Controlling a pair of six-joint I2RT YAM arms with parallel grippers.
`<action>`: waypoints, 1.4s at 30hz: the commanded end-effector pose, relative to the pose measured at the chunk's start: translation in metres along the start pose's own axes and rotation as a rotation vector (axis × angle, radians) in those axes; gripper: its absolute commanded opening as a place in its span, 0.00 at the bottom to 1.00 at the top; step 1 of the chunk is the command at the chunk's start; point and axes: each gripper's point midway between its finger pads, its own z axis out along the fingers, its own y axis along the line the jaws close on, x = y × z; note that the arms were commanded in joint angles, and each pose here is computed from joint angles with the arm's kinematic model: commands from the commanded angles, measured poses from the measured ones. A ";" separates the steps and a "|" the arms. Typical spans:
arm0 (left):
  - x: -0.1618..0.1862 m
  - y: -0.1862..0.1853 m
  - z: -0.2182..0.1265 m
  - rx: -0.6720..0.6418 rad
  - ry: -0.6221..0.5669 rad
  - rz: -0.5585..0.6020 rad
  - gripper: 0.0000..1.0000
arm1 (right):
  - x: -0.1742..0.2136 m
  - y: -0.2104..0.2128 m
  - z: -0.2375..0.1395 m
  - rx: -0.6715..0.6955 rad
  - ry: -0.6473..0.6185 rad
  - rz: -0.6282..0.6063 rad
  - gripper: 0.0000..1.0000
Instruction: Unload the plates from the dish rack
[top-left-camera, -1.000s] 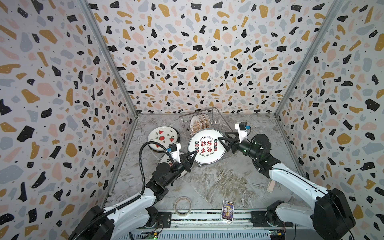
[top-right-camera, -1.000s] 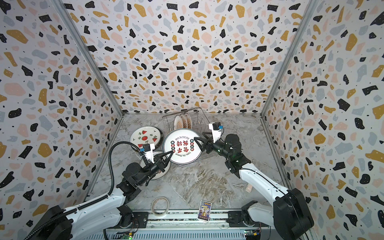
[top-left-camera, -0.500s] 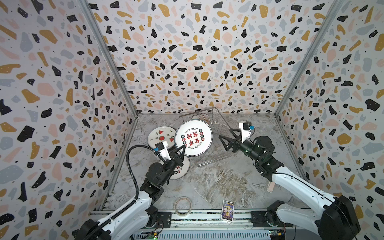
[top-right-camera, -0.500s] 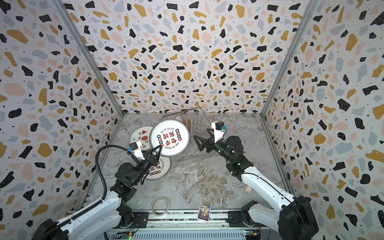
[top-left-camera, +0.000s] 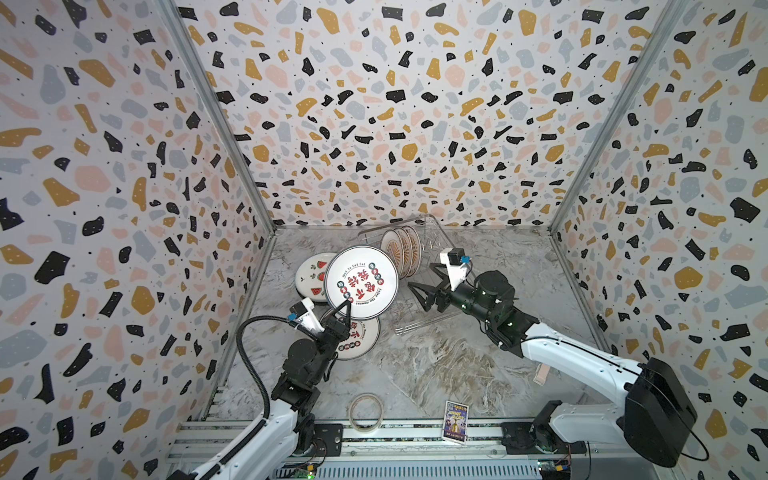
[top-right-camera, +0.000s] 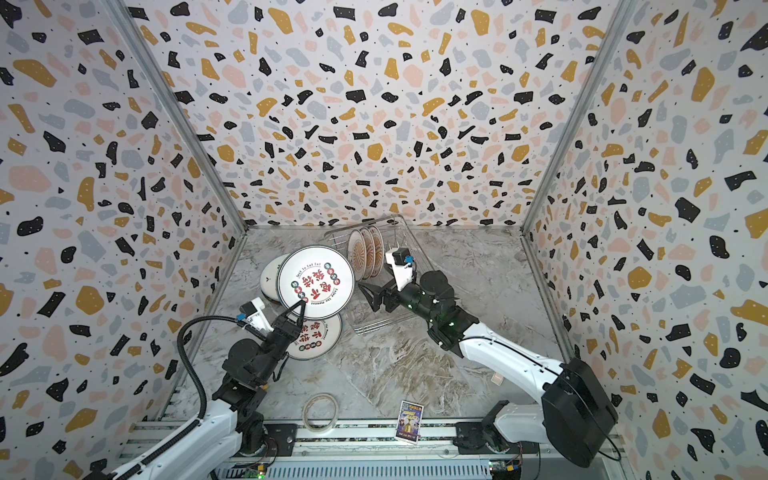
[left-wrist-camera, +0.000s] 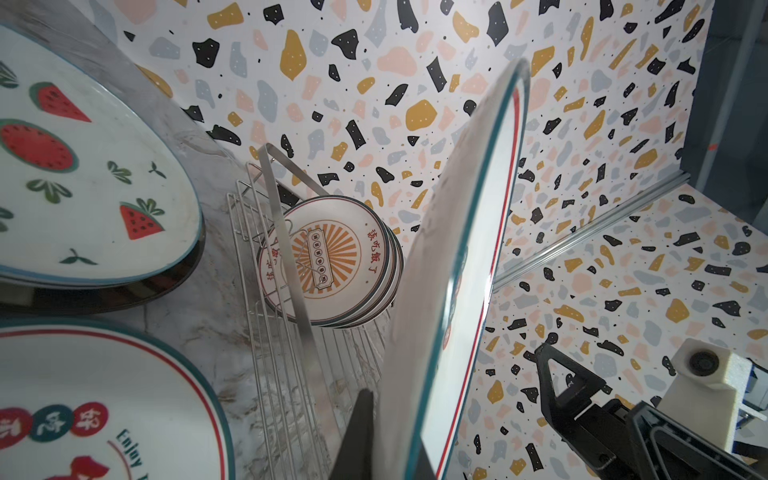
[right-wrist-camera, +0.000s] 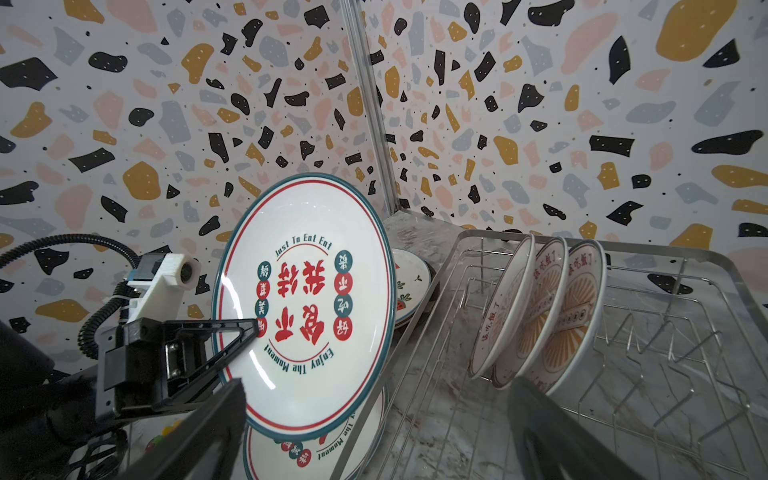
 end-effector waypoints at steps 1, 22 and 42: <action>-0.023 -0.007 -0.008 0.028 -0.104 -0.066 0.00 | -0.010 0.014 0.010 -0.018 0.004 -0.042 0.99; -0.012 0.057 -0.036 -0.261 -0.094 -0.201 0.00 | 0.025 0.055 0.051 -0.086 0.110 -0.118 0.99; 0.016 0.099 -0.049 -0.446 -0.020 -0.274 0.00 | 0.063 0.093 0.081 -0.128 0.220 -0.212 0.99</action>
